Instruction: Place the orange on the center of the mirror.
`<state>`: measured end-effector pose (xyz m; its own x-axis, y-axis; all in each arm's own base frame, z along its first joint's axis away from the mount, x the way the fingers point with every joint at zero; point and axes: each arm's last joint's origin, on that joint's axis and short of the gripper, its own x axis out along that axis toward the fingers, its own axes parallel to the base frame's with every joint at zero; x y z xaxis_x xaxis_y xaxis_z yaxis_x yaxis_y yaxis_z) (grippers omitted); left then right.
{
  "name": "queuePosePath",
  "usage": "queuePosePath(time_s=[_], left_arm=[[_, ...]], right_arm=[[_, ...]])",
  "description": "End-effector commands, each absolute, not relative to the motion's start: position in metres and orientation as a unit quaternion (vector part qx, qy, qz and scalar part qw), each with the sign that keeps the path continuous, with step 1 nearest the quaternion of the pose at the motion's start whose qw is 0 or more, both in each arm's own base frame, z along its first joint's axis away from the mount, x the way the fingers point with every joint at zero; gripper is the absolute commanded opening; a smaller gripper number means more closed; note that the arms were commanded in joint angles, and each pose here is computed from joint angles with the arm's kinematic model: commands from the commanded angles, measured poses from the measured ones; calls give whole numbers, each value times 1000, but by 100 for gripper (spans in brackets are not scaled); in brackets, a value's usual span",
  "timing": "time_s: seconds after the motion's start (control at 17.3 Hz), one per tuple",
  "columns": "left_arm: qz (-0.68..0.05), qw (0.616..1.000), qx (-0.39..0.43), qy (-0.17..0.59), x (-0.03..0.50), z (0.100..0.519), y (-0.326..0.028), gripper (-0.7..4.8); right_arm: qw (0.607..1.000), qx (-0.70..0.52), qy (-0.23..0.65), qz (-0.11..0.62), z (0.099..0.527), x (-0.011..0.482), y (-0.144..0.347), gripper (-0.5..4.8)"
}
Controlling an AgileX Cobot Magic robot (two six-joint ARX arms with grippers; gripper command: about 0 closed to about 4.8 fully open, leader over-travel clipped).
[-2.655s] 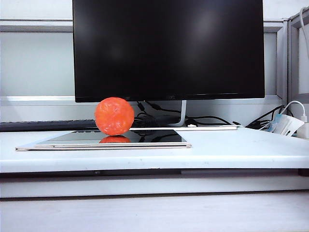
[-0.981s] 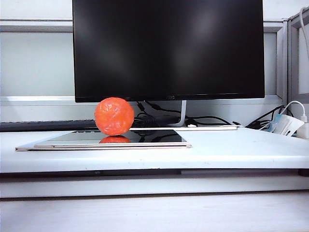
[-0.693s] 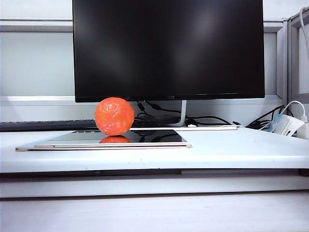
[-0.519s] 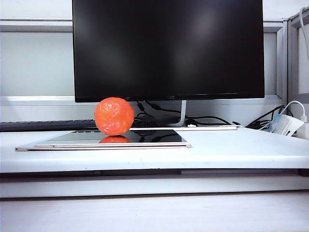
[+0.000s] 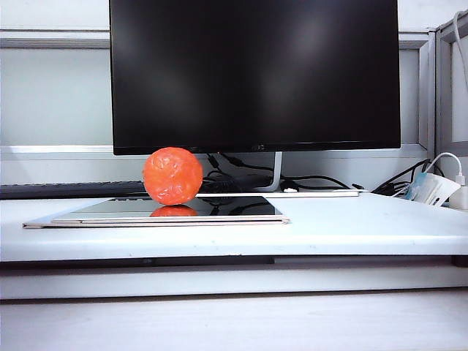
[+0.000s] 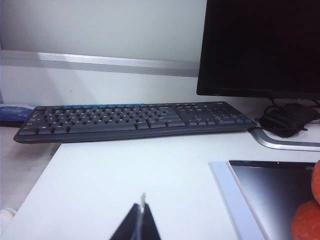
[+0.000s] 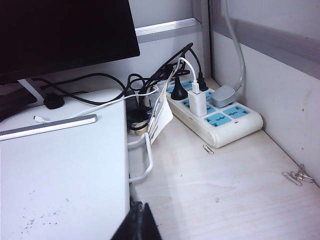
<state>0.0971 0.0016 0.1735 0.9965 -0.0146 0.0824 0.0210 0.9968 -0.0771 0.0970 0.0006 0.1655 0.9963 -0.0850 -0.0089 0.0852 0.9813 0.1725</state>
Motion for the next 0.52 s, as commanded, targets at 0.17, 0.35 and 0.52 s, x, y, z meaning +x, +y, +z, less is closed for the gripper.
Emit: queuePosePath(time_s=[0.17,0.35,0.52], left_arm=[[-10,998,-37,-48,97,175,1,-5],[-9,998,-38,-45,97,175,2,-4],[-9,998,-38,-45,97,175,2,-5]], right_arm=[[995,87,-3,-42,165,97,1,0],[995,87,-3,-42,165,97,1,0],[995,87,-3,-42,165,97,1,0]])
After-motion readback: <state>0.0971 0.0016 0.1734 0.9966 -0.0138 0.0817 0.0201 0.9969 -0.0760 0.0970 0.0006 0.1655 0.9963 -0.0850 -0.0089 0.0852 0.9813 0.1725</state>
